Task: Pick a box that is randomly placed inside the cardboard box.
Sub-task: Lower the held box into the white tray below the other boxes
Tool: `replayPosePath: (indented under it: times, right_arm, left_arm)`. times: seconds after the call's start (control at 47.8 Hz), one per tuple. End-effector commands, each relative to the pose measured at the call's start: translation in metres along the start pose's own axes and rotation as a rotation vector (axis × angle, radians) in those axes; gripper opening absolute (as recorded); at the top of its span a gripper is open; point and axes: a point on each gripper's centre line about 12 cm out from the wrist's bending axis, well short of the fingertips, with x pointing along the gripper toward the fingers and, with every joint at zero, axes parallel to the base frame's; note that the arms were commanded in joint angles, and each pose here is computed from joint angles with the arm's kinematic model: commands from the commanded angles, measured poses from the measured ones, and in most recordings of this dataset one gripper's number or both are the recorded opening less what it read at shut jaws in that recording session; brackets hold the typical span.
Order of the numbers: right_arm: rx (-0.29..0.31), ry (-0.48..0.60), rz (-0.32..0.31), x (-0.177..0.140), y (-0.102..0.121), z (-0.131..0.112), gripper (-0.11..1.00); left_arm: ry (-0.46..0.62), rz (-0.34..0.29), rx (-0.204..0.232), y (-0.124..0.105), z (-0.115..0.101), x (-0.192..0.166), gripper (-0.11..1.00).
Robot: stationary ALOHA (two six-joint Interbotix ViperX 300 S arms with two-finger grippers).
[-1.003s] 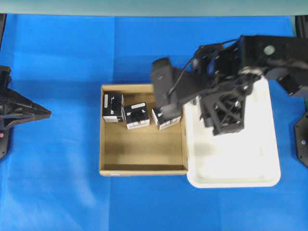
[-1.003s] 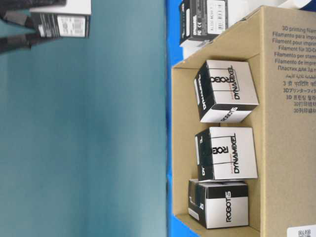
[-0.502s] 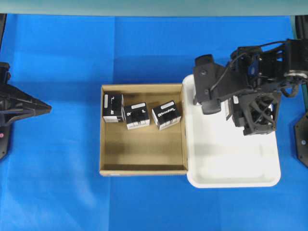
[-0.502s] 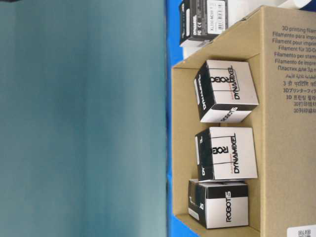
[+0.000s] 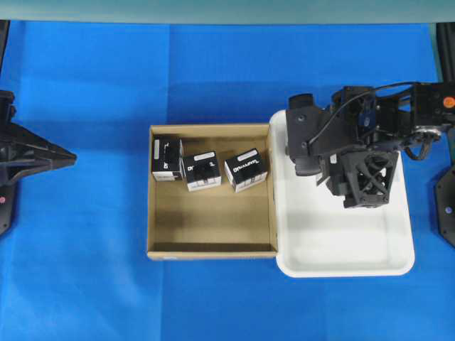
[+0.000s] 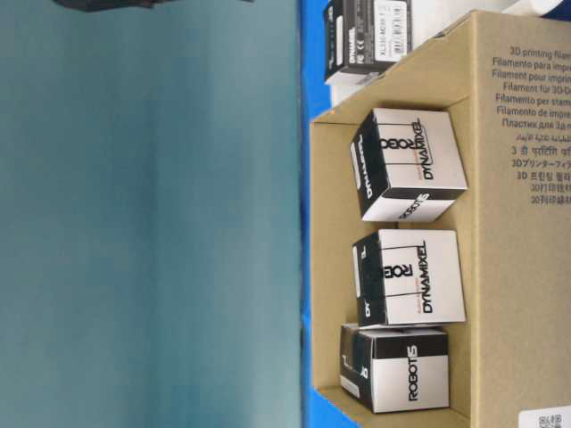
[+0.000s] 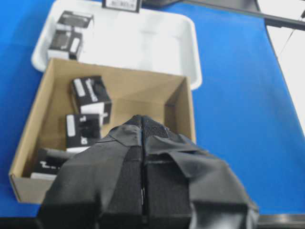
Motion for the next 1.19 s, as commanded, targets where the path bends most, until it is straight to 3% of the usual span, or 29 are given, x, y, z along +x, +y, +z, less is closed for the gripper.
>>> replayPosePath:
  times: [0.0,0.962,1.171]
  right_arm:
    - [0.009,-0.017,0.001,0.012,0.001,0.0,0.78]
    - [-0.008,0.076,0.019,0.111,0.005,-0.006,0.78]
    - [-0.01,0.033,0.008,0.117,0.004,-0.005,0.78]
  left_arm:
    - [-0.013,0.001,-0.001,0.0,0.006,0.001,-0.07]
    - [-0.017,0.001,-0.002,-0.001,0.008,0.001,-0.07]
    - [-0.023,0.0,-0.004,-0.001,0.011,0.0,-0.07]
